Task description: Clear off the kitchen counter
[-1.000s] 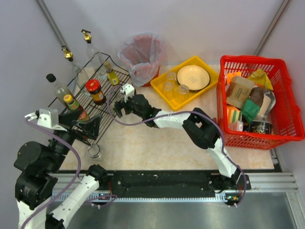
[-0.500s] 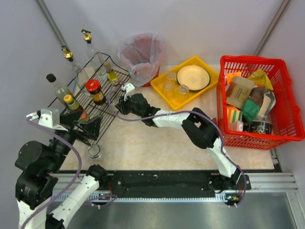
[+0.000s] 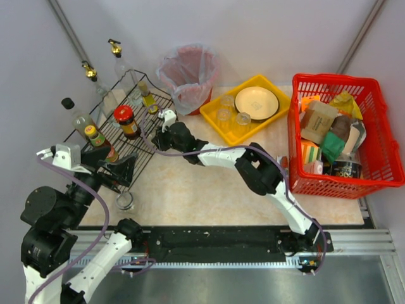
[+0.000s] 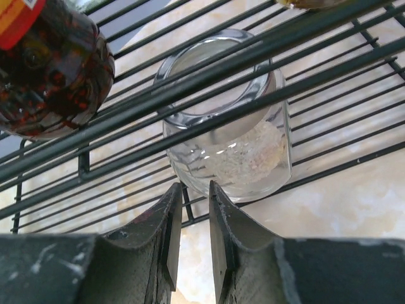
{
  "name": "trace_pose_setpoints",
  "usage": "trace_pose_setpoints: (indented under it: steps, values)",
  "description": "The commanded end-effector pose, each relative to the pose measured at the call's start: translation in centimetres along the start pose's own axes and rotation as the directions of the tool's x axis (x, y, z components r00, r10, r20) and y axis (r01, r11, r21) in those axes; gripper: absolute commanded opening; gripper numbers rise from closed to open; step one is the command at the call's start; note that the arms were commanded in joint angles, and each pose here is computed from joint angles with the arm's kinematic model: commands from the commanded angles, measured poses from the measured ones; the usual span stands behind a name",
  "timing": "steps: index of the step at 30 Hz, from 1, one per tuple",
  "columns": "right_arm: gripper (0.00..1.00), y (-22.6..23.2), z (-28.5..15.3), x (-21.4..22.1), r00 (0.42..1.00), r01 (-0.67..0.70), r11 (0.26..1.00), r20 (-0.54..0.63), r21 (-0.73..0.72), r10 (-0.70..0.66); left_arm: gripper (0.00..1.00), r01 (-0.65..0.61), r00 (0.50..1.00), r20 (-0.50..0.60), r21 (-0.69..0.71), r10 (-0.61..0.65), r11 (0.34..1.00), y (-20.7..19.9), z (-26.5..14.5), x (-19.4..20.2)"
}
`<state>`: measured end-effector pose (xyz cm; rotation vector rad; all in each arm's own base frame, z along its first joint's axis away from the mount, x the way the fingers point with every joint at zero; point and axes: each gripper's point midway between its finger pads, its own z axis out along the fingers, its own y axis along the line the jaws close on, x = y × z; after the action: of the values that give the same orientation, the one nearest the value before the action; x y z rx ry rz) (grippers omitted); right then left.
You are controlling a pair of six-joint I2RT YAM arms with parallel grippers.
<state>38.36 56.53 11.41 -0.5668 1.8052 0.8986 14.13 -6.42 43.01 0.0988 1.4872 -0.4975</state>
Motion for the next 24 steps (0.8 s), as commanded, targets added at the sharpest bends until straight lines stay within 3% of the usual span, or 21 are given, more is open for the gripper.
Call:
trace_pose_setpoints:
  steps: [1, 11, 14, 18, 20, 24]
  values:
    - [0.23, -0.7, 1.0, -2.5, 0.998, -0.012, 1.000, 0.058, 0.011, 0.011, 0.97, -0.003, 1.000, 0.013, 0.012, 0.003, 1.000, -0.3, 0.9, -0.4]
    - [0.28, 0.8, -1.1, -3.4, 0.998, 0.003, 0.998, 0.066, -0.063, 0.001, 0.97, -0.002, 1.000, 0.003, 0.006, 0.002, 1.000, -0.2, 0.9, 0.0]
    - [0.40, 1.8, -3.6, -3.3, 0.996, 0.060, 0.997, 0.063, -0.048, -0.057, 0.97, 0.000, 1.000, -0.014, -0.004, 0.000, 1.000, 0.1, 0.6, 0.5]
    - [0.64, 4.2, -7.4, -4.0, 0.994, 0.078, 0.995, 0.084, -0.055, -0.073, 0.97, 0.003, 1.000, -0.019, 0.004, -0.003, 1.000, -0.1, 0.1, 0.2]
    - [0.76, 5.5, -8.9, -3.4, 0.994, 0.094, 0.993, 0.063, -0.078, -0.089, 0.97, 0.007, 1.000, -0.013, 0.024, -0.007, 1.000, -0.6, -0.4, -0.5]
    - [0.91, 9.5, -11.2, -1.2, 0.983, 0.173, 0.974, -0.028, -0.145, -0.179, 0.97, 0.029, 1.000, -0.007, 0.061, -0.029, 0.998, -1.4, -1.4, -1.3]
